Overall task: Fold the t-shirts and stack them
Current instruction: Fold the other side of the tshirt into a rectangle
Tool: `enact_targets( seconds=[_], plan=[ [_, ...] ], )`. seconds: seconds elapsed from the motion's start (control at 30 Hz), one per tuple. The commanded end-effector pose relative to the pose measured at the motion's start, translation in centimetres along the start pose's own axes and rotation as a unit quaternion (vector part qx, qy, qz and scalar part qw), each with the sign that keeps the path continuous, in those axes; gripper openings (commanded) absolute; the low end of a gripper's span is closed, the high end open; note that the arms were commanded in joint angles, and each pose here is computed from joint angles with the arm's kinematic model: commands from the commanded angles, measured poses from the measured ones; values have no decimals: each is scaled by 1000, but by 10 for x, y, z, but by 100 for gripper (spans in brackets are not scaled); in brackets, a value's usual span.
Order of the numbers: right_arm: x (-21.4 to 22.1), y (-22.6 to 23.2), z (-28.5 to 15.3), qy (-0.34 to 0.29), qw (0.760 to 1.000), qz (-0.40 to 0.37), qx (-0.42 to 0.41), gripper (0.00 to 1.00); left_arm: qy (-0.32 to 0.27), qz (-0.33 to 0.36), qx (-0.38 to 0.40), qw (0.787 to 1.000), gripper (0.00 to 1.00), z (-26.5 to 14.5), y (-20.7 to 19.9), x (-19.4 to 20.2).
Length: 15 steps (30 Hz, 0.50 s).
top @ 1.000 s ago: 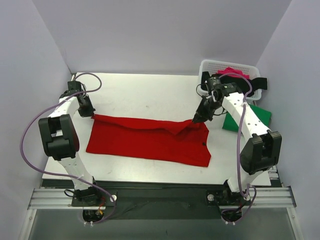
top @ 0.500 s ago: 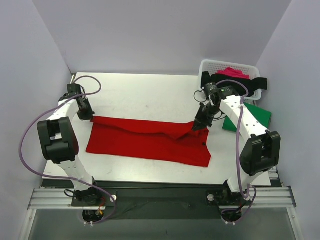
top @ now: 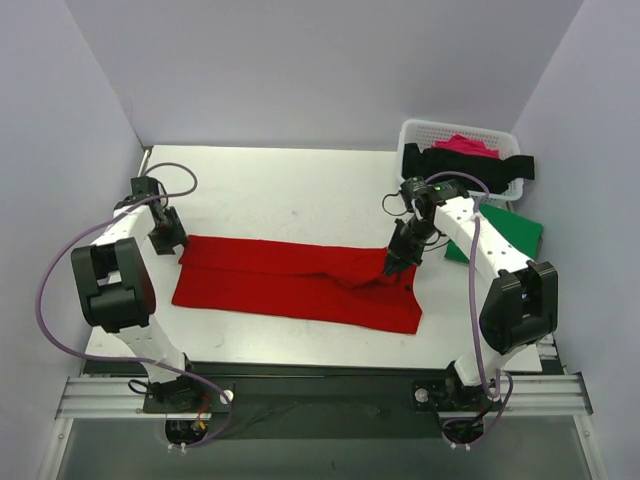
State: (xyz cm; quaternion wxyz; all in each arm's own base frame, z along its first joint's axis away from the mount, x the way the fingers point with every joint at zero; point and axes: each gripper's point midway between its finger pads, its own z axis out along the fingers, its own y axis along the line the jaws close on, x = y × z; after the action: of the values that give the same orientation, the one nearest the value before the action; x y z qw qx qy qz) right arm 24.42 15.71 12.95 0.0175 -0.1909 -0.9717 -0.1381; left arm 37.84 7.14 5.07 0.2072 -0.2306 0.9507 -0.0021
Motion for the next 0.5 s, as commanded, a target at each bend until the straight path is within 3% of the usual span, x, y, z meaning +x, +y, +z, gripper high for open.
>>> enact_targets(
  seconds=[0.0,0.17,0.47],
  plan=[
    [16,-8,-4,26,999,-6,18,0,-22,-12,-9,1000,52,-22,7,-5],
    [16,-7,-2,30,999,-9,21,0,-29,-15,8,999,56,-32,-5,-9],
    [13,-17,4,27,998,-8,47,0,-25,54,87,994,56,-28,-88,-4]
  ],
)
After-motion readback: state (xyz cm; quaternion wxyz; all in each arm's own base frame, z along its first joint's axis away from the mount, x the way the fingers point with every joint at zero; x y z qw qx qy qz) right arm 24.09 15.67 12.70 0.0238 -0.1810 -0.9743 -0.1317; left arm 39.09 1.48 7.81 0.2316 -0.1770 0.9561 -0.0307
